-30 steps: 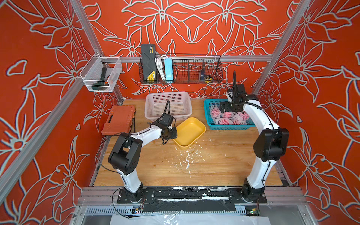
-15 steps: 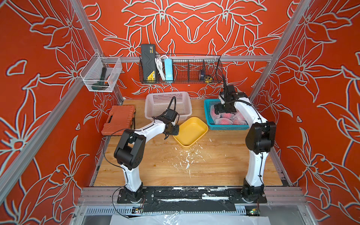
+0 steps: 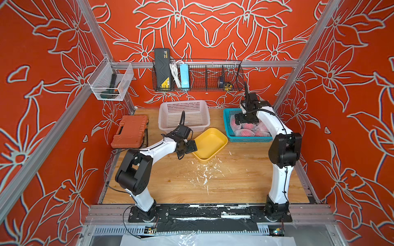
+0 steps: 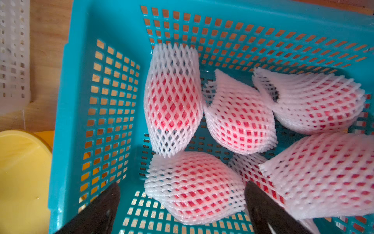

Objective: Remove foam nets from apples
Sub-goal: Adjust the storage box at the center of the board.

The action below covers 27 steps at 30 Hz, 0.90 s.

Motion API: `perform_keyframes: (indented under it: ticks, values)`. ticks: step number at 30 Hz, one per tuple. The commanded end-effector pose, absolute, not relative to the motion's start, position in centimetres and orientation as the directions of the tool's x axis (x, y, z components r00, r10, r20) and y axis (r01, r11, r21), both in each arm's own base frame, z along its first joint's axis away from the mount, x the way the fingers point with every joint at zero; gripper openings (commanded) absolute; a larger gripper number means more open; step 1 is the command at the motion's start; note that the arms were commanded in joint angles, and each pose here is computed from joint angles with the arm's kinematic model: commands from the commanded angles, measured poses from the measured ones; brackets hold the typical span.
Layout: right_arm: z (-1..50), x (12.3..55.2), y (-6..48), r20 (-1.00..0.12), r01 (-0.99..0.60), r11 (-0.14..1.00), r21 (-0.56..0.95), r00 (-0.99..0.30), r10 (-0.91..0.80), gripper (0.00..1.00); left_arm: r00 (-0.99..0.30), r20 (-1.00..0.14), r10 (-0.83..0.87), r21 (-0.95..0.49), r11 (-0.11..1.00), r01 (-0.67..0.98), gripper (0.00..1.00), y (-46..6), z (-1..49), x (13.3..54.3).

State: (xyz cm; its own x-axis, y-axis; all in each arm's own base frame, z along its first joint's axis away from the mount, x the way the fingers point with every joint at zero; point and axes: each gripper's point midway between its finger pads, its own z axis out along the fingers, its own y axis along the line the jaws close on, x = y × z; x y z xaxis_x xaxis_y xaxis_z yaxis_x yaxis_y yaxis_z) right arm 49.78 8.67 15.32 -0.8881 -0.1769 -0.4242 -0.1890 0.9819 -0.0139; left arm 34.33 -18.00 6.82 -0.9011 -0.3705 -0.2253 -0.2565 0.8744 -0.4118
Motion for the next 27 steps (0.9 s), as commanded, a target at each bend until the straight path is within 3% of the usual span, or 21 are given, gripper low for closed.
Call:
perform_keyframes:
  ticks: [1, 11, 21, 27]
  values:
    - [16.7, 49.0, 8.6, -0.441, -0.184, 0.983, -0.015, -0.881, -0.172, 0.97, -0.832, -0.191, -0.520, -0.511, 0.777, -0.368, 0.78, -19.2, 8.1, 34.7]
    - [17.1, 48.7, 8.7, -0.457, -0.193, 0.981, -0.013, -0.871, -0.178, 0.97, -0.823, -0.196, -0.533, -0.479, 0.784, -0.394, 0.54, -19.2, 6.5, 34.5]
    - [17.2, 48.8, 8.9, -0.458, -0.194, 0.981, -0.004, -0.871, -0.175, 0.96, -0.883, -0.251, -0.397, -0.406, 0.871, -0.276, 0.09, -19.7, 6.2, 35.9]
    - [16.8, 49.0, 8.8, -0.451, -0.191, 0.982, -0.006, -0.876, -0.173, 0.96, -0.914, -0.279, -0.295, -0.350, 0.918, -0.189, 0.03, -19.7, 6.4, 36.9]
